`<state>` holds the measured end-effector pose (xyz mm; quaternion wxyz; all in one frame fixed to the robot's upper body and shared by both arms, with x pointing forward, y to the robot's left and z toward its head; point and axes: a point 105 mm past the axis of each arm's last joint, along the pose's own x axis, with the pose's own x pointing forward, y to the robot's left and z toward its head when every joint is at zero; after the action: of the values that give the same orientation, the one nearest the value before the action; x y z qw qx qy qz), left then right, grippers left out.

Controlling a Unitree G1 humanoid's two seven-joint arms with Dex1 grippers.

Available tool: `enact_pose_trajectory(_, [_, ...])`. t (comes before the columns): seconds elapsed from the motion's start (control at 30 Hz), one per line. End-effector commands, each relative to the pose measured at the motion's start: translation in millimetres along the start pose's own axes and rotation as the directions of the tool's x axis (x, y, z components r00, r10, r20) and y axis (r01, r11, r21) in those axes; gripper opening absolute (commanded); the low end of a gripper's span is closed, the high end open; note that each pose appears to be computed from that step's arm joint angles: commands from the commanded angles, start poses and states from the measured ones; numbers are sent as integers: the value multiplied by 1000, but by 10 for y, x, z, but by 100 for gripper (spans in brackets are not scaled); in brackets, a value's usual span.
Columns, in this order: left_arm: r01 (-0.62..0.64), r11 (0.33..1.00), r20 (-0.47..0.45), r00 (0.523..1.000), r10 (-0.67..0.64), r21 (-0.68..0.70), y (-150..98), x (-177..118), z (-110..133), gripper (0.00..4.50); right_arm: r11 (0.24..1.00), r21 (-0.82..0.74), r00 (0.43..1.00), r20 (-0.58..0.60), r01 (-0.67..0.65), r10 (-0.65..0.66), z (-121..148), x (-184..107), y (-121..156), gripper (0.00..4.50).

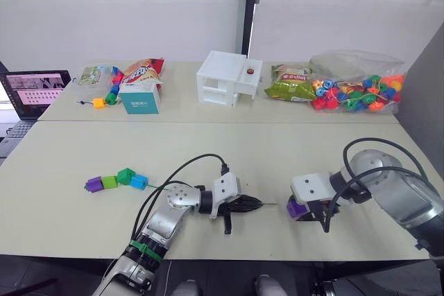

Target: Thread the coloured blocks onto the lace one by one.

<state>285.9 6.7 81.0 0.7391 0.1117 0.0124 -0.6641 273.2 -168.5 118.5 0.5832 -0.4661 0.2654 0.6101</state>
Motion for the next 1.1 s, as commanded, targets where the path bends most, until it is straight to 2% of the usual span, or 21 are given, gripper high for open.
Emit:
enact_pose_trajectory(0.03, [14,999,43,999,-15,33,-41,59,130,0,999,27,999,8,31,-31,34,-10,-18,117])
enact_pose_trajectory(0.37, [45,998,58,997,-46,32,-64,182,150,0,990,126,997,23,71,-74,44,15,-13,117])
enact_pose_trajectory(0.9, [81,996,63,995,-83,35,-80,341,145,0,982,165,993,58,94,-105,106,40,-9,117])
enact_pose_trajectory(1.1, [92,995,65,993,-95,46,-81,432,148,0,977,192,988,105,93,-115,206,37,6,117])
